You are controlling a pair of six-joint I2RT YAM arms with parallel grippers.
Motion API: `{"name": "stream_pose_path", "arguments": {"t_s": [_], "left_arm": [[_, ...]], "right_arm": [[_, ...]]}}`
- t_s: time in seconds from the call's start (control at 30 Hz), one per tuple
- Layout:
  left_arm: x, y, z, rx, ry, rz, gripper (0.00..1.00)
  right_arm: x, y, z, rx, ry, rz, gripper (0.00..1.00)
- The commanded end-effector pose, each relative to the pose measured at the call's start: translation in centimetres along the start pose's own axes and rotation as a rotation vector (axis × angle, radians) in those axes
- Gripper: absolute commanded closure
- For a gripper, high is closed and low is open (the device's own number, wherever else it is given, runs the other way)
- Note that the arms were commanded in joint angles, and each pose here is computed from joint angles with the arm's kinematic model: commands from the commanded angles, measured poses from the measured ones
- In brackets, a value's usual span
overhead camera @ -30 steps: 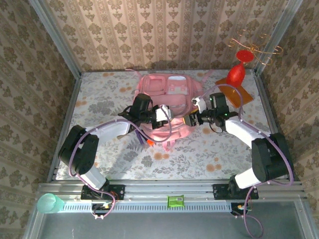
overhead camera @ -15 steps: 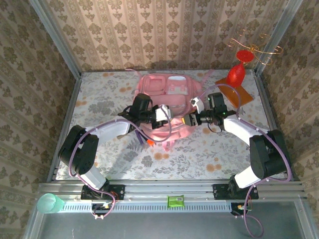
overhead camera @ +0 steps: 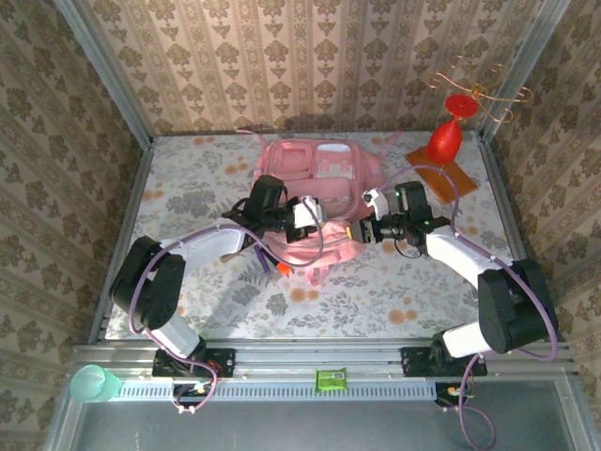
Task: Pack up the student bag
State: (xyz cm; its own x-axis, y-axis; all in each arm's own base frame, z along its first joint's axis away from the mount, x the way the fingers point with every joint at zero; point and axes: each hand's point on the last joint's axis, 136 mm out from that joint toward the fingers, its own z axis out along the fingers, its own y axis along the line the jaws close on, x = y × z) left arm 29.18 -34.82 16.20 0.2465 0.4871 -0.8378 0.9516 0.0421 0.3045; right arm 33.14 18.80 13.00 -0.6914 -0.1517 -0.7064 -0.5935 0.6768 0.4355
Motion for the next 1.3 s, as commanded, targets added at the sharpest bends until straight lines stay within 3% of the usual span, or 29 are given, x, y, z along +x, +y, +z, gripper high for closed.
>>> {"name": "stream_pose_path", "arguments": {"t_s": [0.0, 0.23, 0.4, 0.73, 1.27], "left_arm": [[-5.4, 1.1, -1.8, -0.015, -0.149, 0.075, 1.0], [-5.8, 0.9, -1.9, -0.002, -0.162, 0.077, 1.0], [-5.8, 1.2, -2.0, -0.011, -0.158, 0.08, 1.0], [-5.2, 1.2, -2.7, -0.02, -0.152, 0.082, 1.0], [-2.9, 0.9, -3.8, -0.016, -0.102, 0.078, 1.0]], "right_arm": [[-0.6, -1.1, 0.2, 0.064, -0.009, 0.012, 0.58], [-0.6, 0.1, 1.6, -0.062, -0.008, 0.011, 0.55], [-0.2, 0.3, 1.5, -0.07, -0.022, 0.011, 0.7], [0.2, -2.7, -0.1, 0.135, -0.06, 0.083, 0.98], [1.3, -11.0, -5.3, 0.551, -0.049, 0.412, 1.0]]}}
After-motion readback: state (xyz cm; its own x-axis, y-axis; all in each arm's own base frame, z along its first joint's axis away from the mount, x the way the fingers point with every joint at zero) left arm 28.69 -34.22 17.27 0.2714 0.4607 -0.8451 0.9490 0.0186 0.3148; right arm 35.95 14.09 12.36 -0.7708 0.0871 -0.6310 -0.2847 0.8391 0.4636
